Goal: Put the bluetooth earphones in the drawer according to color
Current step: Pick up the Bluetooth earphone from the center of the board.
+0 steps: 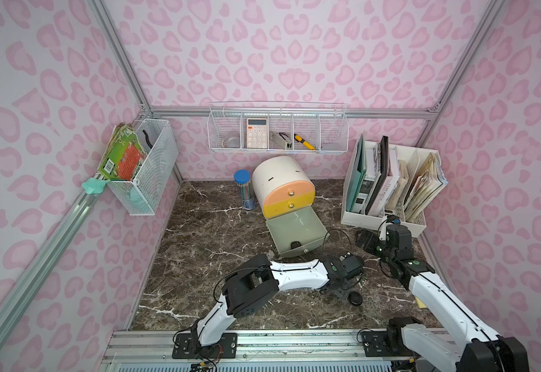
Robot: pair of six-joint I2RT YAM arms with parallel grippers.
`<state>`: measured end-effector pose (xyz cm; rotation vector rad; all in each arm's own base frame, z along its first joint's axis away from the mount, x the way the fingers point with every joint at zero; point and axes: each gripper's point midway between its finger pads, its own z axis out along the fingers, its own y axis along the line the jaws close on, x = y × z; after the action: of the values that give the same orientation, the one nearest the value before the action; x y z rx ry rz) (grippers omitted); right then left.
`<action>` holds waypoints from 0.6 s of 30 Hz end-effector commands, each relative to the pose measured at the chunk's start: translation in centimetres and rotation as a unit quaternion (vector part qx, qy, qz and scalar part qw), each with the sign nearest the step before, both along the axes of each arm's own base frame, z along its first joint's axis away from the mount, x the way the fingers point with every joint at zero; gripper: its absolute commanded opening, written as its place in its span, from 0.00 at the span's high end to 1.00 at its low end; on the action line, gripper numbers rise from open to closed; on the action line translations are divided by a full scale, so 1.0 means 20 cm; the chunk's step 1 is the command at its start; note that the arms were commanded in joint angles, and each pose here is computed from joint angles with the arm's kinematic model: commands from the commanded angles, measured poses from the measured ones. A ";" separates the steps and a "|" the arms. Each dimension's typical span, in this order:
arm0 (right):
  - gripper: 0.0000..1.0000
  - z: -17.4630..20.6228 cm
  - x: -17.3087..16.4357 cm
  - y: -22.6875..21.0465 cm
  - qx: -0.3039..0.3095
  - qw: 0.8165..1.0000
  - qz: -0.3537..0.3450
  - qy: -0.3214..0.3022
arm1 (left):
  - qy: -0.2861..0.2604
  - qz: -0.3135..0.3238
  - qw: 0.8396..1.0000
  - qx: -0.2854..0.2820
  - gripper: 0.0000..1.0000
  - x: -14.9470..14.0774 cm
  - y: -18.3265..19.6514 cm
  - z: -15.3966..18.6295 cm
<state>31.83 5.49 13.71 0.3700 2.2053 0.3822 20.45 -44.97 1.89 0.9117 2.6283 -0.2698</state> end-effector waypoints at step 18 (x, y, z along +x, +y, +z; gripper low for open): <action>0.02 -0.13 -0.01 -0.01 0.000 0.999 -0.014 0.039 | -0.023 0.012 1.000 0.004 0.52 0.00 0.12 0.17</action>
<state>31.54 5.20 10.98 0.4130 2.2798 0.3522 20.02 -43.40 3.76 0.9020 2.6162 -0.2680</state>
